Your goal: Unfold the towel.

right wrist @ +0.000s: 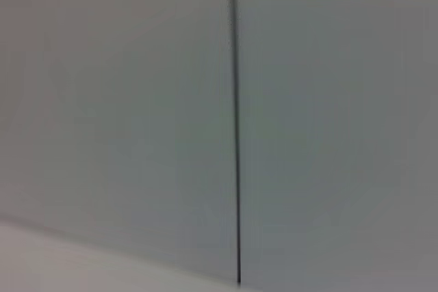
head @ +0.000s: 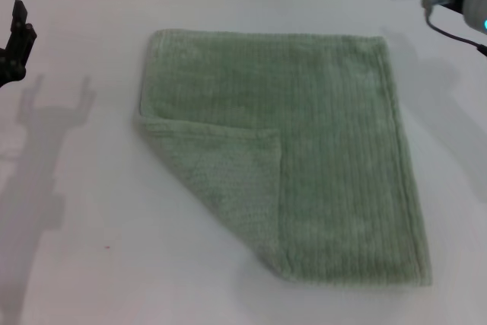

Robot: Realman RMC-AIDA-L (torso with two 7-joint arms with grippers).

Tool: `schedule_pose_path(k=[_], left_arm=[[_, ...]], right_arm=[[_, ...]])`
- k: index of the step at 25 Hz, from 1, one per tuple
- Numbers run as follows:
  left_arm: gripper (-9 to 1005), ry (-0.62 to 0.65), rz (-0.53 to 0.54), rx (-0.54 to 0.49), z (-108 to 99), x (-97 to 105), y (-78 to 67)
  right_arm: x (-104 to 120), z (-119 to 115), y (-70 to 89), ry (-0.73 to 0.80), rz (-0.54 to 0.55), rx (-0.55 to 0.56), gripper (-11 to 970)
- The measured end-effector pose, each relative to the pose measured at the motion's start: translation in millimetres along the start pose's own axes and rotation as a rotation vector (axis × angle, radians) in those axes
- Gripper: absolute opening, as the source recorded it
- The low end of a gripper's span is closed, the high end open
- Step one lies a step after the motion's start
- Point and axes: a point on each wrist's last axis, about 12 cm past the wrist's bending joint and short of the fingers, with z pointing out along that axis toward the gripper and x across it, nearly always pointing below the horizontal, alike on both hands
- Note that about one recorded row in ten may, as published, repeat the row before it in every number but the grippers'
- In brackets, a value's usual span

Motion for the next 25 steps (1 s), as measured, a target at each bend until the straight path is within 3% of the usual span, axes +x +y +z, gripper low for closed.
schedule_pose_path(k=[5, 8, 14, 15, 16, 25], left_arm=[[793, -0.006, -0.010, 0.049, 2.9, -2.1, -8.9], [792, -0.001, -0.018, 0.075, 6.9, -3.1, -14.8], [791, 0.070, -0.049, 0.151, 22.8, -8.1, -31.4], [791, 0.084, -0.044, 0.176, 25.8, -10.1, -35.9], [791, 0.113, -0.028, 0.250, 34.1, -20.7, -50.3], [781, 0.215, -0.016, 0.352, 48.5, -47.0, -72.5]], right_arm=[[-16.6, 6.6, -2.7, 0.163, 0.009, -0.019, 754], [-20.9, 7.0, -5.9, 0.183, 0.019, -0.018, 751], [-16.4, 15.3, -16.9, 0.292, 0.078, -0.019, 579], [-11.9, 21.5, -16.9, 0.351, 0.074, -0.033, 551], [-10.3, 24.4, -16.2, 0.373, 0.069, -0.039, 522], [-4.5, 31.5, -16.0, 0.418, 0.067, -0.055, 162]])
